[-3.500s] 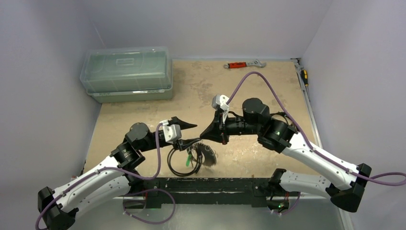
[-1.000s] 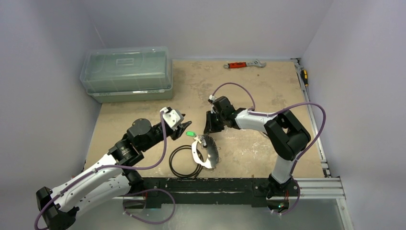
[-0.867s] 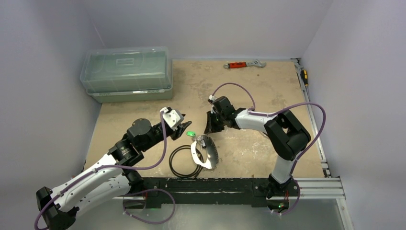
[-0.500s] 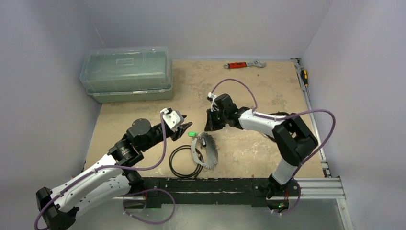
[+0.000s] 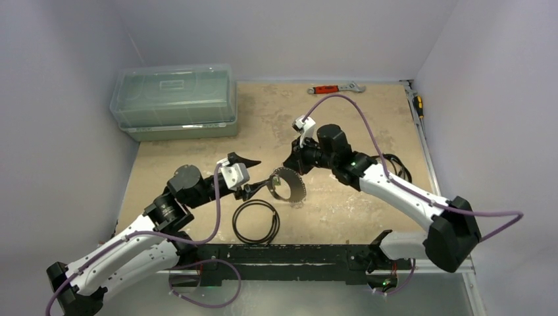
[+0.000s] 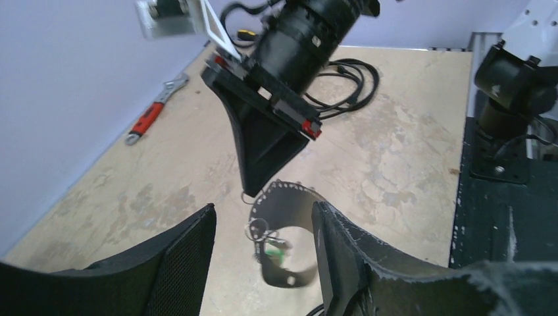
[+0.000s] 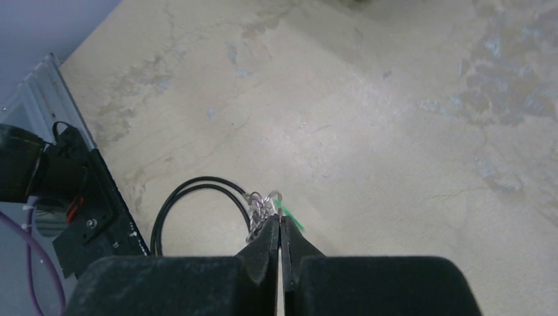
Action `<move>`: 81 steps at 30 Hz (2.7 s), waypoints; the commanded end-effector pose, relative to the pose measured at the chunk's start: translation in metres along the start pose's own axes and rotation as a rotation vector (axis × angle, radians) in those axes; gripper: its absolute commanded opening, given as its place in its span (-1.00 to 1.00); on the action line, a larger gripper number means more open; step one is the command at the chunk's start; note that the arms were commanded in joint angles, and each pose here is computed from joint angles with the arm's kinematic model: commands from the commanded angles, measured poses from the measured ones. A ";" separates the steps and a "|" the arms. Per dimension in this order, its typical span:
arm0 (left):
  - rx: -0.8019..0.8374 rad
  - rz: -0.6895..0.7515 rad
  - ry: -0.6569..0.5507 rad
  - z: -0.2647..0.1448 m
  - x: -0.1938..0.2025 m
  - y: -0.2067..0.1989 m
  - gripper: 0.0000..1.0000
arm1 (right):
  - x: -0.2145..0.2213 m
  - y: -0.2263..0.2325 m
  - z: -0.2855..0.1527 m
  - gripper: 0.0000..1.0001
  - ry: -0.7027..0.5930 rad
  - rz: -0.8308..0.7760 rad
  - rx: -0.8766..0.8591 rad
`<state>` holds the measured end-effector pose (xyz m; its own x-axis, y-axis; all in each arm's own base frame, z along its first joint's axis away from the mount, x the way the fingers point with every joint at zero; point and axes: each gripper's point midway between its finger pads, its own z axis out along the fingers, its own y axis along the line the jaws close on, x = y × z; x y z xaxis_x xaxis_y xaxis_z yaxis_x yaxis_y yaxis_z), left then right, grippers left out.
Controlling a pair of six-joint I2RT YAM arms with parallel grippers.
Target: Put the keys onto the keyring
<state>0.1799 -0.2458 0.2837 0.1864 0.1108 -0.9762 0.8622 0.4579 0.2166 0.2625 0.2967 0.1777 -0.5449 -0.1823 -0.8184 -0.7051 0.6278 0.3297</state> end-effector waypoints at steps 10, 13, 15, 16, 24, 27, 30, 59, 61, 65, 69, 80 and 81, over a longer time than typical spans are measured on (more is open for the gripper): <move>0.247 0.046 0.095 0.016 -0.020 -0.024 -0.06 | -0.049 0.069 -0.075 -1.00 -0.193 -0.304 -0.163; 0.276 0.059 0.096 0.015 -0.027 -0.026 -0.09 | -0.046 0.091 -0.082 -1.00 -0.206 -0.372 -0.212; 0.296 0.047 0.108 0.018 -0.025 -0.029 -0.10 | -0.044 0.101 -0.086 -1.00 -0.216 -0.401 -0.233; 0.302 0.035 0.118 0.019 -0.023 -0.030 -0.10 | -0.043 0.105 -0.087 -1.00 -0.216 -0.410 -0.245; 0.380 -0.050 0.163 0.024 -0.013 -0.045 -0.27 | -0.047 0.122 -0.104 -1.00 -0.265 -0.439 -0.291; 0.387 -0.047 0.158 0.023 -0.012 -0.046 -0.28 | -0.047 0.125 -0.108 -1.00 -0.274 -0.444 -0.307; 0.403 -0.044 0.148 0.024 -0.014 -0.048 -0.40 | -0.046 0.128 -0.109 -1.00 -0.273 -0.447 -0.320; 0.400 -0.032 -0.034 0.034 -0.024 -0.055 -1.00 | -0.063 0.148 -0.127 -1.00 -0.382 -0.450 -0.400; 0.372 -0.034 -0.075 0.032 -0.031 -0.052 -1.00 | -0.069 0.147 -0.131 -0.84 -0.418 -0.419 -0.386; 0.323 -0.024 -0.146 0.025 -0.042 -0.047 -1.00 | -0.080 0.149 -0.141 -0.44 -0.493 -0.388 -0.384; 0.290 -0.007 -0.177 0.018 -0.046 -0.044 -1.00 | -0.094 0.142 -0.157 -0.27 -0.596 -0.351 -0.327; 0.277 0.002 -0.308 -0.003 -0.077 -0.045 -1.00 | -0.074 0.148 -0.153 -0.37 -0.580 -0.468 -0.398; 0.273 -0.005 -0.314 -0.005 -0.077 -0.045 -1.00 | -0.073 0.151 -0.154 -0.38 -0.582 -0.508 -0.412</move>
<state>0.1336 -0.2772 0.3215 0.2381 -0.0737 -0.9684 0.9575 0.1852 0.2213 0.1384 0.2837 0.3507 0.0303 0.1084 -0.9936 -0.9511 0.3088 0.0047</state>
